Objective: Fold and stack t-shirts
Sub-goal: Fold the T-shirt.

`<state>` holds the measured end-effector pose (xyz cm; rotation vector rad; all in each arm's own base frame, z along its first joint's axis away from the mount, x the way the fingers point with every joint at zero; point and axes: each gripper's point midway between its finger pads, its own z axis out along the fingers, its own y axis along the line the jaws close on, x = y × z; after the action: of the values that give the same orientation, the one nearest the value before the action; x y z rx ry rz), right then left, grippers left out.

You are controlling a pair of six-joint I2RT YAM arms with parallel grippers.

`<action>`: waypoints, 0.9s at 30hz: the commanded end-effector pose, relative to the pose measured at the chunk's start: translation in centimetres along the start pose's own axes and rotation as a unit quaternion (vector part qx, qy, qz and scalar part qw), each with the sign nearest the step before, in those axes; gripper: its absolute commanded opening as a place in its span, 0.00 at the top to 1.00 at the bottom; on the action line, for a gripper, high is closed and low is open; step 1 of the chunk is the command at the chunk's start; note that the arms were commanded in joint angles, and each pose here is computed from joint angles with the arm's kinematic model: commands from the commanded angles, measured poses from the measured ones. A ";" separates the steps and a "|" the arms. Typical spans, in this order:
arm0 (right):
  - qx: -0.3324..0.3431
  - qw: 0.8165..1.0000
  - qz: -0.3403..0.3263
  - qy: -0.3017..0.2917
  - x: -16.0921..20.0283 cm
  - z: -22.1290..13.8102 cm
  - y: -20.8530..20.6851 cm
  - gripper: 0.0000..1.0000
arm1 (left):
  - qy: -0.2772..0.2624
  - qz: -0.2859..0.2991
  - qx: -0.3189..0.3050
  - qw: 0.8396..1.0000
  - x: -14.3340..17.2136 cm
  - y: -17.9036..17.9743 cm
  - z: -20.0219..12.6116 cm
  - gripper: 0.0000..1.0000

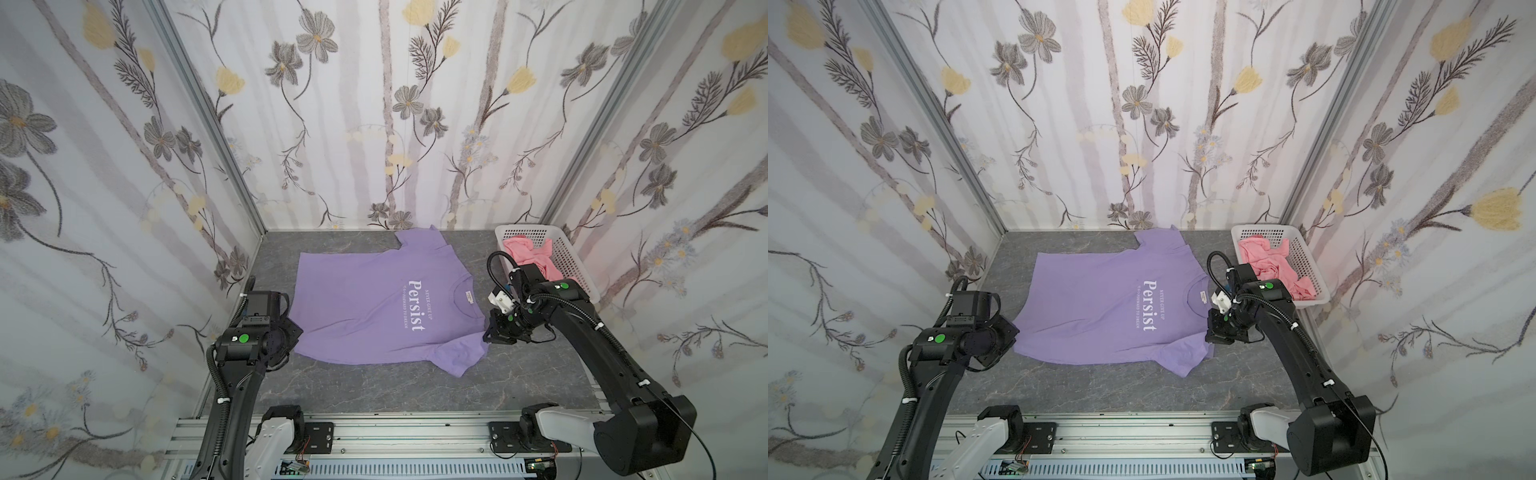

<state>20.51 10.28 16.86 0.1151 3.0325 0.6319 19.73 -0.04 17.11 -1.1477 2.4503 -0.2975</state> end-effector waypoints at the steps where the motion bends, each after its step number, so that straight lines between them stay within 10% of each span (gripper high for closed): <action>1: 0.015 1.000 -0.010 0.007 -0.2 -0.3 -0.5 1.00 | -0.003 0.009 0.003 1.000 -0.3 -0.1 0.8 1.00; 27: 0.036 0.998 -0.013 0.045 -10.3 2.6 -3.2 1.00 | 0.002 0.085 -0.033 0.996 -7.3 -3.4 9.3 1.00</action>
<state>30.05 7.66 13.65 0.0759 3.1309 0.5470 28.94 2.89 11.85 -1.0145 2.5817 -0.1775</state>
